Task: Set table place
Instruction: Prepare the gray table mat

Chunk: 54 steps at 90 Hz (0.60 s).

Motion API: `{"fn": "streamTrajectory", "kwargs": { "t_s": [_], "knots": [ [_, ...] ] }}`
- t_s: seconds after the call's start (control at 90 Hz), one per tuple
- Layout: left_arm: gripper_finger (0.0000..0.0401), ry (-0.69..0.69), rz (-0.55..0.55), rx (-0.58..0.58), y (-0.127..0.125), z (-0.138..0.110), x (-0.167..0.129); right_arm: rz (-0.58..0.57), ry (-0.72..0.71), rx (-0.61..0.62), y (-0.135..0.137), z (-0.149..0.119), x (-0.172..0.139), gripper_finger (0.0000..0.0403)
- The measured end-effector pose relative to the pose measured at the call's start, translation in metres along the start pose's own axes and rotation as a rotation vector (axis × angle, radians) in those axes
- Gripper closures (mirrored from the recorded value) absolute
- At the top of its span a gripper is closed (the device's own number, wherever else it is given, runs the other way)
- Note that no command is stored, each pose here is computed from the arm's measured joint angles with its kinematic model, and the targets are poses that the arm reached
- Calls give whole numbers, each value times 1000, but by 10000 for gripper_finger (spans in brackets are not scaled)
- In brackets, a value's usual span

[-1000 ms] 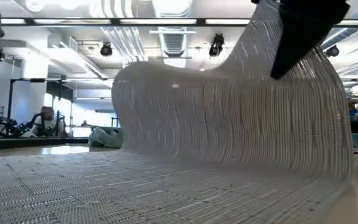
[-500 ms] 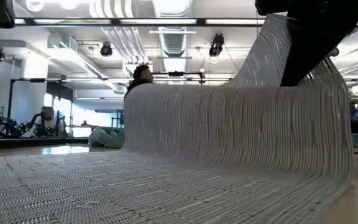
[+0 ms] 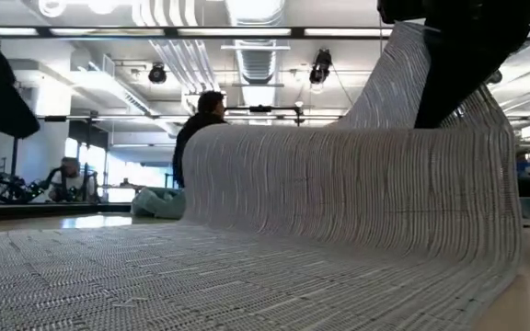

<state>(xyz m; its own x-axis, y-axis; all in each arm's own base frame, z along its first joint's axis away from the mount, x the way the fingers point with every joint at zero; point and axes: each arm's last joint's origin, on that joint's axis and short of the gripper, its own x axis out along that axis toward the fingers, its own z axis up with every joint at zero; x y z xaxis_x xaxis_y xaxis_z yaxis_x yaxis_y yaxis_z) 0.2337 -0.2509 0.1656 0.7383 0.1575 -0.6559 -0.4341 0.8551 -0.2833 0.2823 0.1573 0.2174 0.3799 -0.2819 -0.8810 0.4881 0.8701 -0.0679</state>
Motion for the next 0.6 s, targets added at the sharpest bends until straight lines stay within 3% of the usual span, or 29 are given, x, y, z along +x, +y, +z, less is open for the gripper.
{"fn": "streamTrajectory", "kwargs": {
  "t_s": [0.122,0.289,0.478,0.6],
  "knots": [
    [401,27,12,-2,0,-9,18,1,-2,1,0,0,0,403],
    [401,171,23,-4,4,-20,32,2,-2,1,0,0,0,403],
    [401,272,50,30,8,-22,28,2,-2,12,1,-1,0,403],
    [401,392,136,101,19,-23,18,1,9,43,1,-7,1,403]
  ]
}}
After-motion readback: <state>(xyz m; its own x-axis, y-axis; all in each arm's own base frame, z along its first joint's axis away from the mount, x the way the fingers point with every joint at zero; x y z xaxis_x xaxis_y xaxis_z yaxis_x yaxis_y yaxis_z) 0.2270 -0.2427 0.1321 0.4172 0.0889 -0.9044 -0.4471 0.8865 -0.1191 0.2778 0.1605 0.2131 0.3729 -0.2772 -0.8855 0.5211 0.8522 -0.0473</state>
